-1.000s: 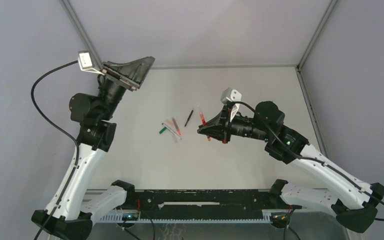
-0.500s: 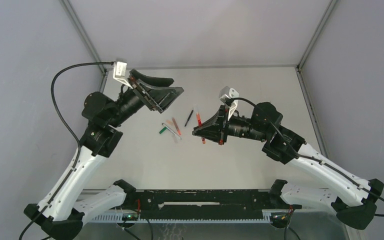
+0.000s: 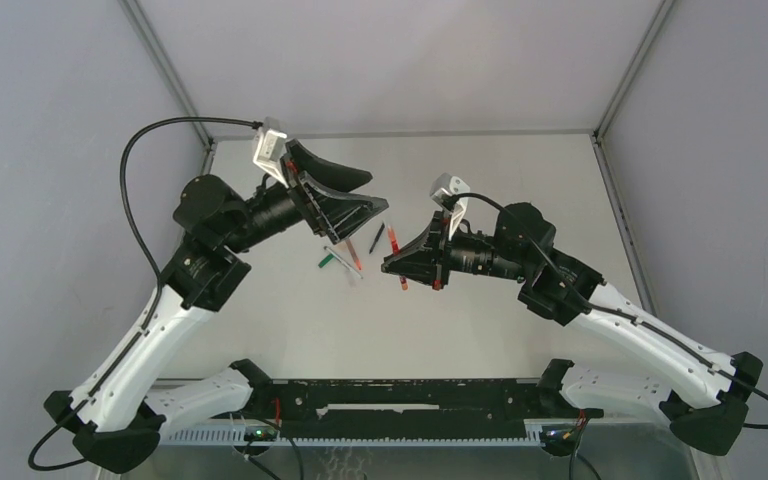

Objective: Insert the pens into the pen caps
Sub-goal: Press the pen cap onto the pen.

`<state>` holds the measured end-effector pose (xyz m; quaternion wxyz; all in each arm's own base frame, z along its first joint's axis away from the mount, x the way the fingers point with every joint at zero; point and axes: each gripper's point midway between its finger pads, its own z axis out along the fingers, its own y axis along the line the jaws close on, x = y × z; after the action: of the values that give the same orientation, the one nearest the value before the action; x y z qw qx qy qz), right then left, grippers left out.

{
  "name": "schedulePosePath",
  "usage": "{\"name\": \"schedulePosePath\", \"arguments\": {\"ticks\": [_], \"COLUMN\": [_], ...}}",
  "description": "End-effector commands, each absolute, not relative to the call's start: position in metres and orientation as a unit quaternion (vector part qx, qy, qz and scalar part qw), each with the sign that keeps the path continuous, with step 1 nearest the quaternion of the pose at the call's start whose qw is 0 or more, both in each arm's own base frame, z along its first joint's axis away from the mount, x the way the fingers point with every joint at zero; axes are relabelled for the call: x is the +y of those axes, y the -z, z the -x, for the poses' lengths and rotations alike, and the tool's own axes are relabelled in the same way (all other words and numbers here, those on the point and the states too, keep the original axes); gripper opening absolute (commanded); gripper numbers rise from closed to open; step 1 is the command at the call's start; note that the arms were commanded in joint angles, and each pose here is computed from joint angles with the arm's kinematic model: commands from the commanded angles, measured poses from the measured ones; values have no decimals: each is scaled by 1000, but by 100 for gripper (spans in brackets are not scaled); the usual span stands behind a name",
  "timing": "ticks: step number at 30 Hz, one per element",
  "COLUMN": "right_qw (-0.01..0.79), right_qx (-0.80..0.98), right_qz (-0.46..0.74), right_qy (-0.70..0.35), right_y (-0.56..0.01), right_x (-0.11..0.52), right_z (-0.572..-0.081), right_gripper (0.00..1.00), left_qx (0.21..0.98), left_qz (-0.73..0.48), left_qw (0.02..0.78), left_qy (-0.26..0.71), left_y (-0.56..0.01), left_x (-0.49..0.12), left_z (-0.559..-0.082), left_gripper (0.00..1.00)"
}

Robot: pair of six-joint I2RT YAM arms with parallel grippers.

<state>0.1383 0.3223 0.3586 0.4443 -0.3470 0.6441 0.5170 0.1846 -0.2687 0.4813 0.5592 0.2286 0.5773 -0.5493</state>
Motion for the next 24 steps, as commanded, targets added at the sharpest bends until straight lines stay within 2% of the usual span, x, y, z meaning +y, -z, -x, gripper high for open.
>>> {"name": "schedulePosePath", "arguments": {"ticks": [1, 16, 24], "right_qw": [477, 495, 503], "right_qx": [612, 608, 609], "right_qz": [340, 338, 332], "right_qy": [-531, -521, -516], "right_y": [-395, -402, -403], "right_x": [321, 318, 318], "right_z": [-137, -141, -145], "right_gripper": [0, 0, 0], "left_qx": [568, 571, 572], "left_qz": [-274, -307, -299], "left_qw": [548, 510, 510], "left_qy": [549, 566, 569], "left_y": [-487, -477, -478], "left_x": [-278, -295, -297], "left_z": [-174, -163, -163], "left_gripper": [83, 63, 43]}}
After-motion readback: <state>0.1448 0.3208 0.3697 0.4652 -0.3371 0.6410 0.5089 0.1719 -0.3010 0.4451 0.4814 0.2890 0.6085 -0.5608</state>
